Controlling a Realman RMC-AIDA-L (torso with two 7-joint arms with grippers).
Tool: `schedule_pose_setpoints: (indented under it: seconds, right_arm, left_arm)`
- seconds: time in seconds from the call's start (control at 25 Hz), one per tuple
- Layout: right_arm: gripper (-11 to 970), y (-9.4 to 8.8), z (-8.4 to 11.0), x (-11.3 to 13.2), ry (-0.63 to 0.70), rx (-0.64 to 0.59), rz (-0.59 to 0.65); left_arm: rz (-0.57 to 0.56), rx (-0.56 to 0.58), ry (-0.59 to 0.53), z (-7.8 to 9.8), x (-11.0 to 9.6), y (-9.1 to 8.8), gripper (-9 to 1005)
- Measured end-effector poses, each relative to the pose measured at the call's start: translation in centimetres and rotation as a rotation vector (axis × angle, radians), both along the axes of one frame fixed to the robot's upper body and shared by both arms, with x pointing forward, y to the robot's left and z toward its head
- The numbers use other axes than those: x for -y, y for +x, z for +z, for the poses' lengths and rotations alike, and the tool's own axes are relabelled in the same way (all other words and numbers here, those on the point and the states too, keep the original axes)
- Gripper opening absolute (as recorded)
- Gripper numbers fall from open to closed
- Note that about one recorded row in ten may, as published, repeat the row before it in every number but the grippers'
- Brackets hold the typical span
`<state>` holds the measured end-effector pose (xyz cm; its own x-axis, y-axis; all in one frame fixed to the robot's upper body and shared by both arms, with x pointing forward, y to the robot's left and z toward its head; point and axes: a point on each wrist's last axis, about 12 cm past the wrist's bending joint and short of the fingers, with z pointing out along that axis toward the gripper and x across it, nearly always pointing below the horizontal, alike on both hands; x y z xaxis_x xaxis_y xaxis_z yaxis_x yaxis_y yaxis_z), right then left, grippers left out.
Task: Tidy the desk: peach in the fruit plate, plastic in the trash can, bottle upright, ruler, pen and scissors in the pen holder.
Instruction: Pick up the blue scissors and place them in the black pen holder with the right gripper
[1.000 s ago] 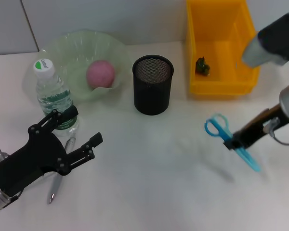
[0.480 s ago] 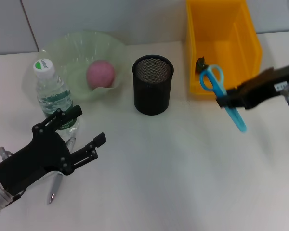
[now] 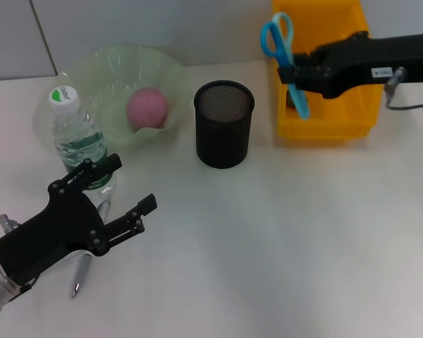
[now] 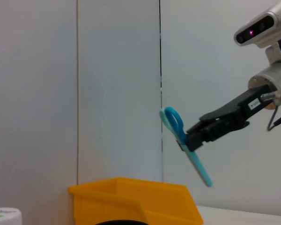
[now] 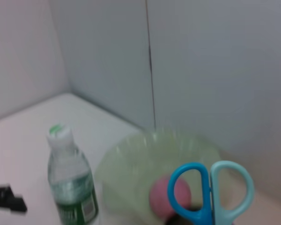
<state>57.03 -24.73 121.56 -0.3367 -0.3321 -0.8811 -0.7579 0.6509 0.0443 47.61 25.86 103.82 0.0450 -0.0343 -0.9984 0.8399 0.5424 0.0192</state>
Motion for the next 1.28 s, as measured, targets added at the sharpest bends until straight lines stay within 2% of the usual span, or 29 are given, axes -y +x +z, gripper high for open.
schedule_pose_setpoints:
  seconds: [0.36, 0.76, 1.28]
  right_arm:
    - [228, 2.0, -2.6, -0.3, 0.15, 0.164, 0.043]
    - [227, 3.1, -5.4, -0.7, 0.218, 0.321, 0.043]
    - [227, 4.0, -10.1, -2.6, 0.231, 0.366, 0.024]
  left_arm:
    - [-0.001, -0.002, 0.0, 0.0, 0.0, 0.0, 796]
    - [-0.001, -0.011, -0.004, 0.0, 0.0, 0.0, 794]
    - [-0.002, -0.013, -0.002, -0.1, 0.0, 0.0, 792]
